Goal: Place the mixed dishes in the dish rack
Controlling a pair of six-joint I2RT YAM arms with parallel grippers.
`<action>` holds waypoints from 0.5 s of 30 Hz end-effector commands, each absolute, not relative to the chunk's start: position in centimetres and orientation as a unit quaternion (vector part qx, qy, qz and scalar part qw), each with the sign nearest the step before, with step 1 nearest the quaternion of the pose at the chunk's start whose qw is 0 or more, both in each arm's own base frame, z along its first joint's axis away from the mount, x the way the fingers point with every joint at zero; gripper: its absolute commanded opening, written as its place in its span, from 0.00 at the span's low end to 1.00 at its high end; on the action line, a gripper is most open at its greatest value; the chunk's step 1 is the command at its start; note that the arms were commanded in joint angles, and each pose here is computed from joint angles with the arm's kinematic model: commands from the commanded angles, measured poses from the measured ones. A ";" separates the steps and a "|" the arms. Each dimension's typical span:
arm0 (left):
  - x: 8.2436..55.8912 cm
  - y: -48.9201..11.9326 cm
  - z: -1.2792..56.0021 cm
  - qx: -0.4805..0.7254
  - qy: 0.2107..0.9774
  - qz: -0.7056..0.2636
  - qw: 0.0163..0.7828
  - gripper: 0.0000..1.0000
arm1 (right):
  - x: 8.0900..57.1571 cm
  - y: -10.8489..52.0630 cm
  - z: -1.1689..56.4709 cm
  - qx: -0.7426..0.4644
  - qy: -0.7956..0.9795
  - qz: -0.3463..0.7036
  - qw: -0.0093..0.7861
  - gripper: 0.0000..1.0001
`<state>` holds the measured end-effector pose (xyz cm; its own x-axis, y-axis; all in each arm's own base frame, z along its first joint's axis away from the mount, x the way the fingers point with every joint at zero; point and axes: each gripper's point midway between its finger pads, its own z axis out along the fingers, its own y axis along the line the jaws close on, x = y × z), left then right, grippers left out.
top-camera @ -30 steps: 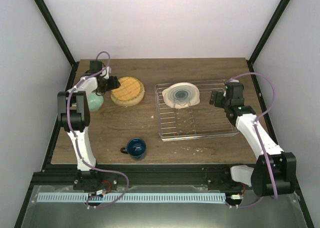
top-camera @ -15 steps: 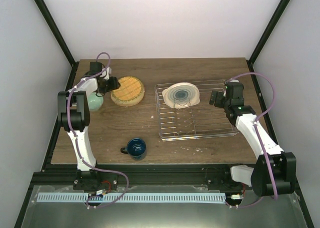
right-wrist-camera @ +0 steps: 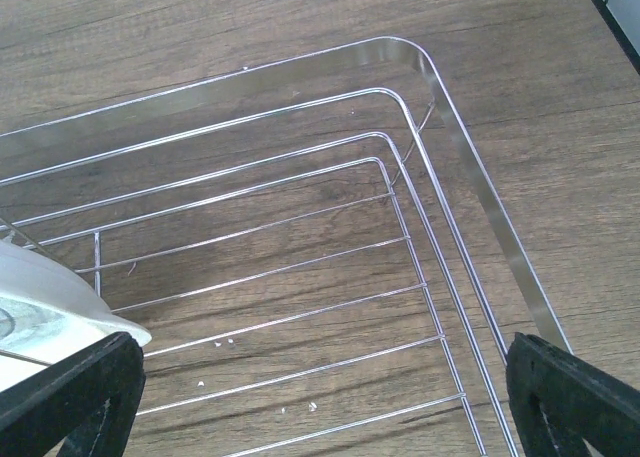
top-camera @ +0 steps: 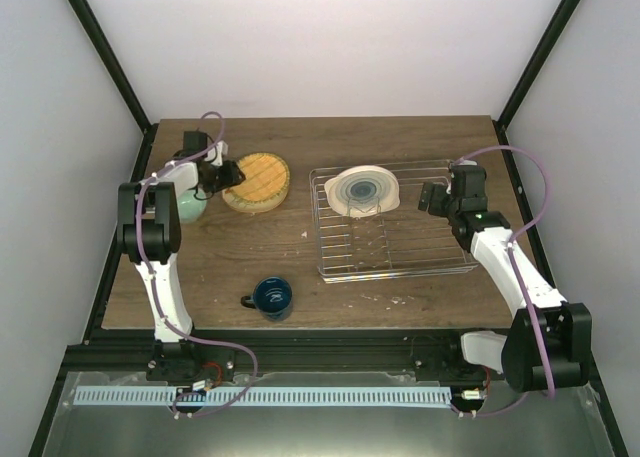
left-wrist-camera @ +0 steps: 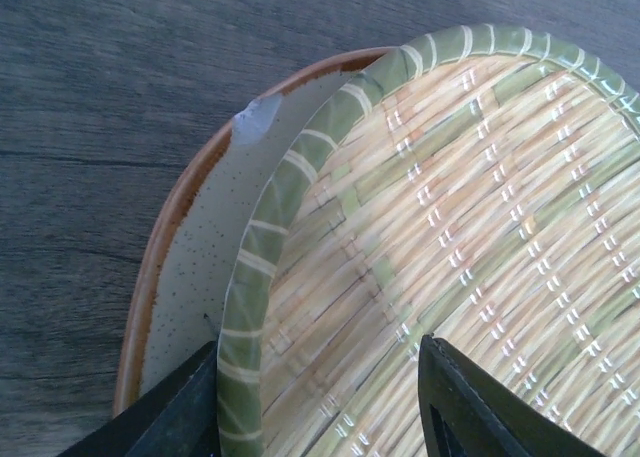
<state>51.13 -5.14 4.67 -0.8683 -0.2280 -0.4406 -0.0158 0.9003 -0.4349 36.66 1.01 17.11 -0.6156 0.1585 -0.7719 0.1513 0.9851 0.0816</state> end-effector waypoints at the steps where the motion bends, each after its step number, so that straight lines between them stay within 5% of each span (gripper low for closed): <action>1: 49.8 -5.2 2.3 -0.076 0.950 -0.211 0.218 0.49 | 37.1 0.8 18.3 0.089 0.893 0.004 0.441 1.00; 9: 49.7 -5.1 3.3 -0.074 0.949 -0.207 0.227 0.11 | 37.1 0.8 18.2 0.089 0.894 0.003 0.438 1.00; 15: 49.6 -4.5 4.8 -0.075 0.949 -0.191 0.241 0.02 | 37.1 0.8 18.1 0.089 0.895 0.004 0.437 1.00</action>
